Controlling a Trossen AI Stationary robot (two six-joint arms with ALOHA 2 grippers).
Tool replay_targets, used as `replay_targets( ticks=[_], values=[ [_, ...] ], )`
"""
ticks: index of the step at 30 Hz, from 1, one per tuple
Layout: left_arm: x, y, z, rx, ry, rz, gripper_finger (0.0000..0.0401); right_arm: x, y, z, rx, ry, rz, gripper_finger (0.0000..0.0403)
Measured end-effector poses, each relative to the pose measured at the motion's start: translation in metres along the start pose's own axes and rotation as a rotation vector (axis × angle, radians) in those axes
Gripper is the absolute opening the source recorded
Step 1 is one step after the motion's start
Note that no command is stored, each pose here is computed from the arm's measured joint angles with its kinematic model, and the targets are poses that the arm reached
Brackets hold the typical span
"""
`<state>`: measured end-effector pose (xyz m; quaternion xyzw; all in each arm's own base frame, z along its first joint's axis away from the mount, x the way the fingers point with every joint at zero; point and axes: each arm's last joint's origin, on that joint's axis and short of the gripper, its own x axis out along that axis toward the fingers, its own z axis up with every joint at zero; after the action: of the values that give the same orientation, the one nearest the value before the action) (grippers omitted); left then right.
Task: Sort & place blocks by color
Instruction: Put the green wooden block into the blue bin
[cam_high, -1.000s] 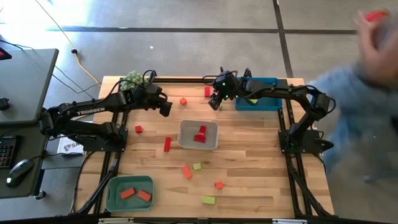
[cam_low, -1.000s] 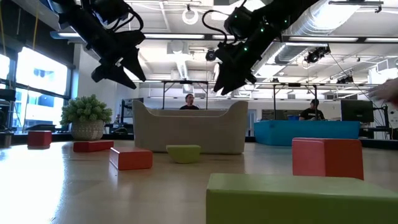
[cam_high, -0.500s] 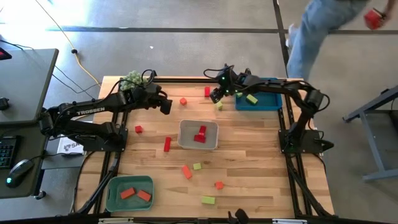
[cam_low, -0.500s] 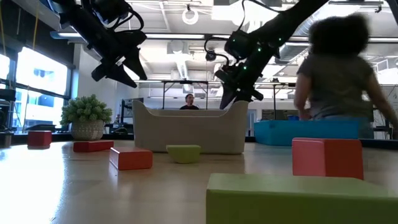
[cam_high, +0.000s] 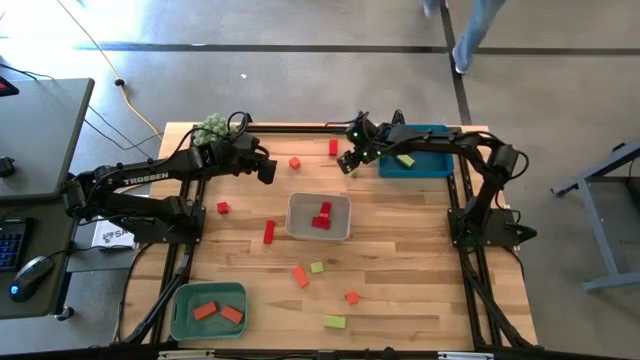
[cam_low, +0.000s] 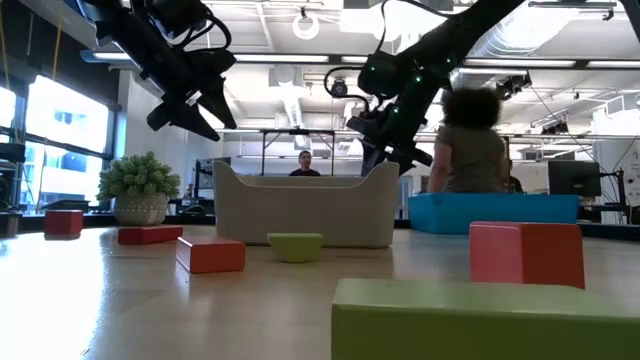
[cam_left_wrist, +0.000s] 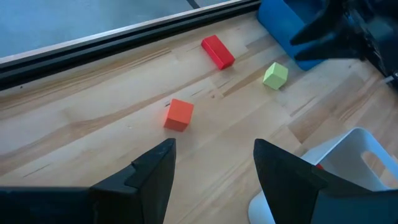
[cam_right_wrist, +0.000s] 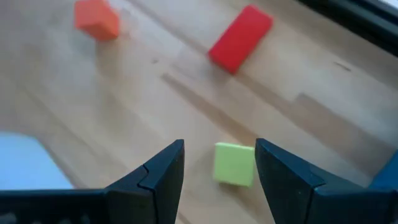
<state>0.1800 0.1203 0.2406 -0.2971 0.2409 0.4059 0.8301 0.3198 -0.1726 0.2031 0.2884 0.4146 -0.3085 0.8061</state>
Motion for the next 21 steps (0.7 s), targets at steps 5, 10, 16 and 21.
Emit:
replay_targets(
  ticks=[5,10,16,21],
  values=[
    [0.000,0.000,0.000,0.002,0.000,0.000,0.0207,-0.007,0.010,0.003,-0.078,0.017,0.004,0.0184],
    [0.000,0.000,0.000,0.002,0.000,0.001,0.0207,-0.027,0.014,0.025,-0.147,-0.024,-0.038,0.0184],
    [0.000,0.000,0.000,0.002,0.000,0.001,0.0207,-0.032,0.018,0.041,-0.208,0.010,-0.049,0.0184],
    [0.000,0.000,0.000,0.003,0.001,0.001,0.0207,-0.010,0.020,0.035,-0.252,0.141,-0.042,0.0184]
  ],
)
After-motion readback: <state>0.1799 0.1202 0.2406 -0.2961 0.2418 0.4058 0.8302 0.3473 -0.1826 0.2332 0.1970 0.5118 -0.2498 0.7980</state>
